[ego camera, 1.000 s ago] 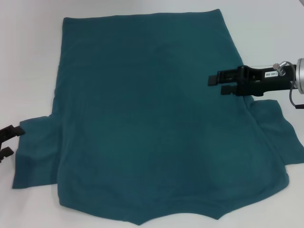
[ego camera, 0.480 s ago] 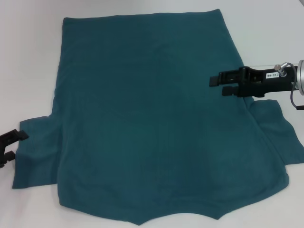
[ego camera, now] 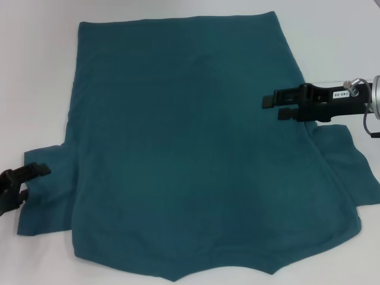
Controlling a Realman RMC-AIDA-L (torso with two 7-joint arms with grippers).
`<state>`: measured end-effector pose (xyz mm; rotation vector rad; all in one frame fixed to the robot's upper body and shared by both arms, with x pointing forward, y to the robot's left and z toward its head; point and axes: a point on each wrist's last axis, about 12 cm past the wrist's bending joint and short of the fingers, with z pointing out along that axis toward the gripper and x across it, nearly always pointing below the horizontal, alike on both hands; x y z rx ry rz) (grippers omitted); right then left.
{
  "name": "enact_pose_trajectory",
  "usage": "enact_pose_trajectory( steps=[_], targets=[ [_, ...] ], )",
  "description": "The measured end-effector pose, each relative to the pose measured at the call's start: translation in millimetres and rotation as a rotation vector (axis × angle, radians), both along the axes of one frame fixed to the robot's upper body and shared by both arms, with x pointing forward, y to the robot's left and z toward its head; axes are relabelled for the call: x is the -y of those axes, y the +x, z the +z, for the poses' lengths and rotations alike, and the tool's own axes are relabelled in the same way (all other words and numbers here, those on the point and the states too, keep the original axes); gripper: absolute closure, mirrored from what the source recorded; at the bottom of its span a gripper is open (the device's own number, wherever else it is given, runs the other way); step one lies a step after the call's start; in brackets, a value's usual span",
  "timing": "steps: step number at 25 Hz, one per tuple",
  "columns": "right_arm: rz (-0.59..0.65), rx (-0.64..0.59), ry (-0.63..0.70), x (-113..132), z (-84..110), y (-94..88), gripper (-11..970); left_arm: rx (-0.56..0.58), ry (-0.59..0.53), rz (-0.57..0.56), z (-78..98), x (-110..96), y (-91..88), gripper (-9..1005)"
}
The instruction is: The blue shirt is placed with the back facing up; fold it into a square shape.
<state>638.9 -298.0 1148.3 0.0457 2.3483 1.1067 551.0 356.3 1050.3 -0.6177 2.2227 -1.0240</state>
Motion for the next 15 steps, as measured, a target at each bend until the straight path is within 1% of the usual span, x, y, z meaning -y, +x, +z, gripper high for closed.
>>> enact_pose_trajectory(
  steps=[9, 15],
  targets=[
    [-0.007, -0.003, 0.006, 2.4, -1.6, -1.8, 286, 0.002, -0.003, 0.000, 2.1, 0.4, 2.7, 233],
    [-0.011, -0.004, 0.007, 3.7, -1.9, -2.3, 286, 0.003, 0.004, 0.004, 2.2, -0.1, 3.6, 234]
  ],
)
